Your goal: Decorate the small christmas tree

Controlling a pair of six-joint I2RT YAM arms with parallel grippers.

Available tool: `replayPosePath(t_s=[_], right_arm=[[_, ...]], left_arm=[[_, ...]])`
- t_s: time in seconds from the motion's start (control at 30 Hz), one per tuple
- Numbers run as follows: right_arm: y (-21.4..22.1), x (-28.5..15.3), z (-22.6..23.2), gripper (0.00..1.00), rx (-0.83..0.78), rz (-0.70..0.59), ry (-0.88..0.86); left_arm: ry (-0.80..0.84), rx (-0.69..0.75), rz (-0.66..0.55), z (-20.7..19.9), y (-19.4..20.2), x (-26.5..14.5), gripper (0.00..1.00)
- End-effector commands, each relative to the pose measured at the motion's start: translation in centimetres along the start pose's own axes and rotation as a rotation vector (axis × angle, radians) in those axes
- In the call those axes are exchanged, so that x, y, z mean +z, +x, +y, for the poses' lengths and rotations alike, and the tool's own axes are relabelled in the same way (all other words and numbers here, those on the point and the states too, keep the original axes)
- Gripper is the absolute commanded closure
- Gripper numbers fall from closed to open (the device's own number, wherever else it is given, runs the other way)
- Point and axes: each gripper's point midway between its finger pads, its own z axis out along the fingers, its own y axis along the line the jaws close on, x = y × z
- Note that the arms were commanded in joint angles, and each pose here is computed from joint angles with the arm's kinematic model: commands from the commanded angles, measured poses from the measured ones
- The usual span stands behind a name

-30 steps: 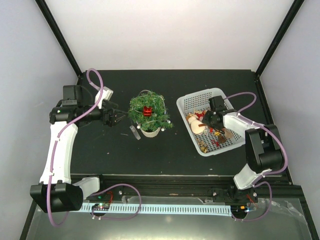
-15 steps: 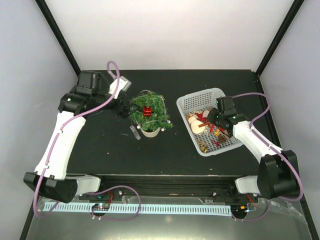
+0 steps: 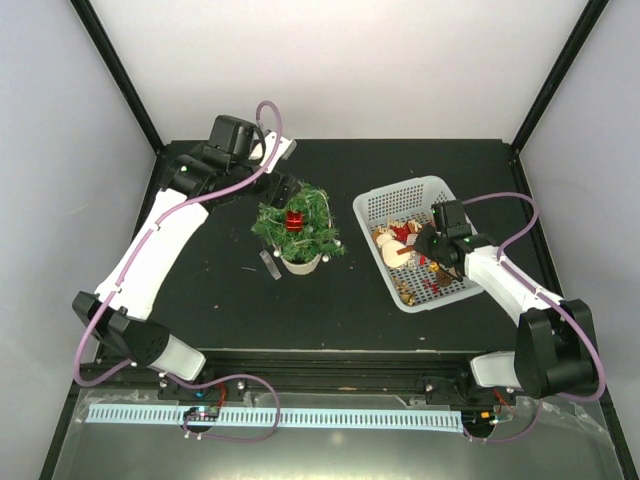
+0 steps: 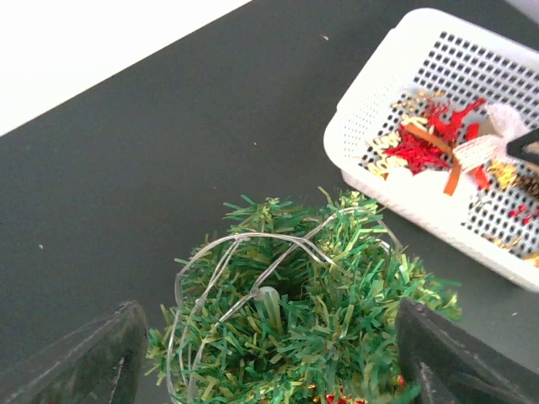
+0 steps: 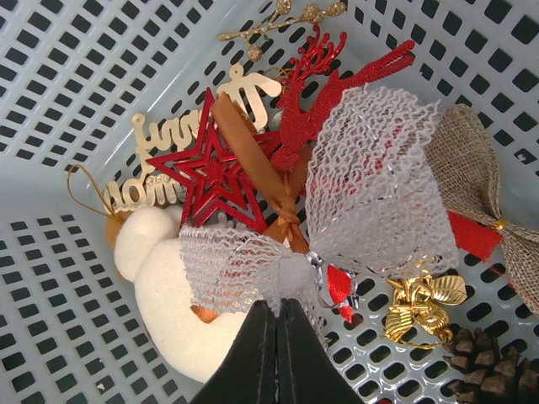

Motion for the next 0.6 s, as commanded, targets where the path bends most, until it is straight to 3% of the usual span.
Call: replayPosePath(t_s=[0.0,0.1,0.3,0.57], right_arm=[[-0.4,-0.3,-0.1,0.99,0.000,-0.022,0.001],[-0.4,-0.2,-0.1,0.99,0.000,-0.022,0.001],[0.0,0.2,0.0,0.99,-0.001,-0.006,-0.012],[-1.2,-1.4,0.8,0.99,-0.042,-0.056,-0.040]], left_arm=[[-0.034,-0.017,0.002,0.5,-0.7,0.4,0.25],[-0.020,-0.012,0.011,0.1,-0.4,0.3,0.36],[0.050,0.006,0.046,-1.3,0.7,0.4,0.44],[0.111,0.071,0.082,-2.4,1.5,0.5,0.98]])
